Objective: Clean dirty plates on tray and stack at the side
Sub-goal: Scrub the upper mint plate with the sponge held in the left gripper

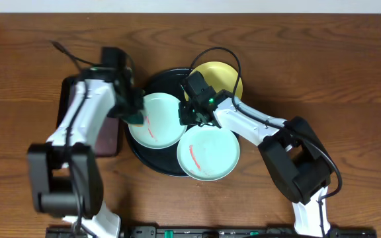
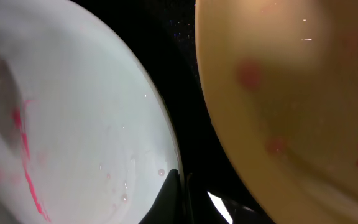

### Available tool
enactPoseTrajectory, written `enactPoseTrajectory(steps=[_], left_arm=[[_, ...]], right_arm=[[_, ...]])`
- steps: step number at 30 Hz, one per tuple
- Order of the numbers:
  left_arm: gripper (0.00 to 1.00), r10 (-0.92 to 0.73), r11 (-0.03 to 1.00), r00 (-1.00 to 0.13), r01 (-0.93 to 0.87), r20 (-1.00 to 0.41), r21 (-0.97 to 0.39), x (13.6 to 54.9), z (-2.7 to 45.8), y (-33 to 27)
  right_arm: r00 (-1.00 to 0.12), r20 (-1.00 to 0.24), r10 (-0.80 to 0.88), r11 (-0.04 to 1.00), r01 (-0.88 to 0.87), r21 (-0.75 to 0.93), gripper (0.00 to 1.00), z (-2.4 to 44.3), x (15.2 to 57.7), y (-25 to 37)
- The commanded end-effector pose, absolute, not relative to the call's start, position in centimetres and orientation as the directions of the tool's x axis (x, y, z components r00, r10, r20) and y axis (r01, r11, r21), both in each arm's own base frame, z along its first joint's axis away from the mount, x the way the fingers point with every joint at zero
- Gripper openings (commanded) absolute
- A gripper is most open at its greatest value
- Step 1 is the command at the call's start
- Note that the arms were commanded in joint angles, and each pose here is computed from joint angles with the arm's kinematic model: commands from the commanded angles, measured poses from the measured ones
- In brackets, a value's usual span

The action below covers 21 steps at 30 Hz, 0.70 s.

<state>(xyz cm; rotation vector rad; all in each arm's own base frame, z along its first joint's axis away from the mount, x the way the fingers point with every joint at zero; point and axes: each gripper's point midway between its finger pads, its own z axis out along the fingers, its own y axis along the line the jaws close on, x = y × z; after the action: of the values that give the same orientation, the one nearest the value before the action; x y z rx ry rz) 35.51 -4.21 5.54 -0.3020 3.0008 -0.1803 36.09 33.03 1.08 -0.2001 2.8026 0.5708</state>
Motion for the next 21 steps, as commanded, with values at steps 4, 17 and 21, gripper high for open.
enactPoseTrajectory(steps=[4,17,21], left_arm=[[0.07,-0.279,0.957,-0.960,-0.280,0.028,-0.079,33.5,1.0,-6.1],[0.07,0.080,0.864,-0.996,0.045,0.049,-0.501,32.2,2.8,-14.0],[0.07,-0.056,0.951,-0.998,-0.064,0.036,-0.303,33.6,1.3,-10.5]], right_arm=[[-0.952,-0.290,-0.098,0.908,-0.204,0.365,0.01,0.7,36.3,33.2],[-0.952,-0.290,-0.096,0.909,-0.203,0.365,0.01,0.7,36.3,33.2],[-0.952,-0.290,-0.096,0.908,-0.203,0.365,0.01,0.7,36.3,33.2]])
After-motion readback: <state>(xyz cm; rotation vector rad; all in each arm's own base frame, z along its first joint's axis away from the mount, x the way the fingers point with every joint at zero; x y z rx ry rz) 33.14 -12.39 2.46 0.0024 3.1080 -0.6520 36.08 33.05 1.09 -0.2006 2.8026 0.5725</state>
